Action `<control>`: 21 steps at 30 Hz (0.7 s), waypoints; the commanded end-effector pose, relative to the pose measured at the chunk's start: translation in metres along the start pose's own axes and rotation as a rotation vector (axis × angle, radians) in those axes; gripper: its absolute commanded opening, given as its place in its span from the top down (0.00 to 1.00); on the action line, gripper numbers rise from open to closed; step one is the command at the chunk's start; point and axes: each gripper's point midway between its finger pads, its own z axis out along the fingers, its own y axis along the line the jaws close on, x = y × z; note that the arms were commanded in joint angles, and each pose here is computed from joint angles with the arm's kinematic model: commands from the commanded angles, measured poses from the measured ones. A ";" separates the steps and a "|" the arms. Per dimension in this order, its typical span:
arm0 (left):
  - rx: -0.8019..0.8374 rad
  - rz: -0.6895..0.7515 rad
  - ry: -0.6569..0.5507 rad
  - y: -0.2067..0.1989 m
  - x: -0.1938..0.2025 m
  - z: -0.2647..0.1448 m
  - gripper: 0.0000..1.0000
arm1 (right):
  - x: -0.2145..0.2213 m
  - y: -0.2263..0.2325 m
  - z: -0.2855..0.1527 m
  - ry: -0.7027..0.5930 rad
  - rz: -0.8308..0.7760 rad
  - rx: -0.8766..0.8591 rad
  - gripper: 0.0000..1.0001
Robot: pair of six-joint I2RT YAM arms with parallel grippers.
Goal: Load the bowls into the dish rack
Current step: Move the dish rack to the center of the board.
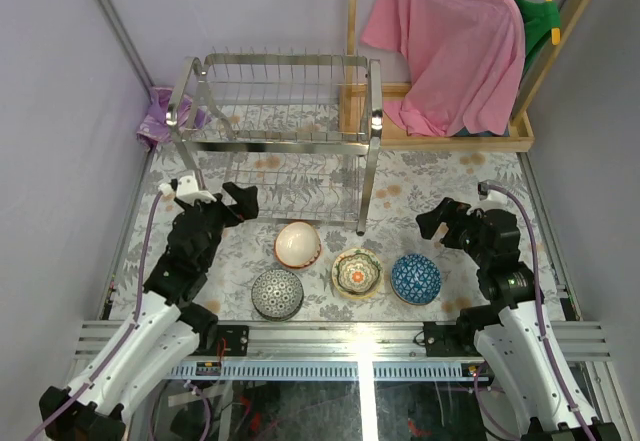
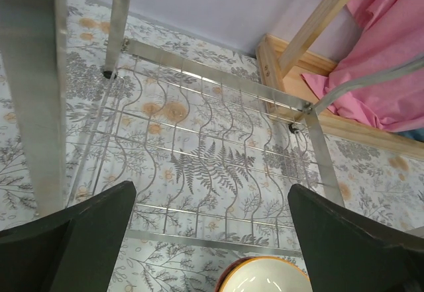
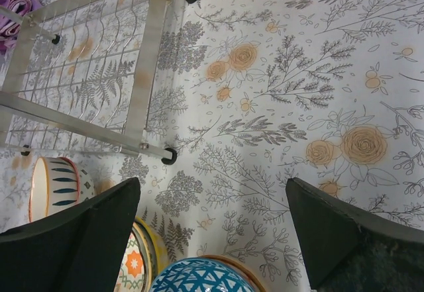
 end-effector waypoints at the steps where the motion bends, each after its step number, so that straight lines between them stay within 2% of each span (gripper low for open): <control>1: 0.132 -0.004 0.189 -0.021 0.035 -0.014 0.00 | -0.011 0.021 -0.009 0.003 0.036 -0.070 0.01; 5: 0.131 -0.065 0.152 -0.019 0.032 -0.021 0.00 | -0.015 0.027 -0.013 -0.009 0.055 -0.092 0.01; 9: 0.072 -0.193 0.128 -0.012 0.026 -0.030 0.00 | -0.019 0.040 -0.021 -0.021 0.074 -0.150 0.01; 13: 0.031 -0.260 0.158 -0.009 0.023 -0.043 0.00 | -0.024 0.046 -0.032 -0.012 0.100 -0.155 0.01; 17: 0.147 -0.256 0.174 -0.028 0.017 -0.055 0.00 | -0.022 0.057 -0.041 0.045 0.141 -0.177 0.01; 21: 0.257 -0.297 0.207 -0.051 0.011 -0.067 0.00 | -0.013 0.071 -0.052 0.154 0.178 -0.223 0.01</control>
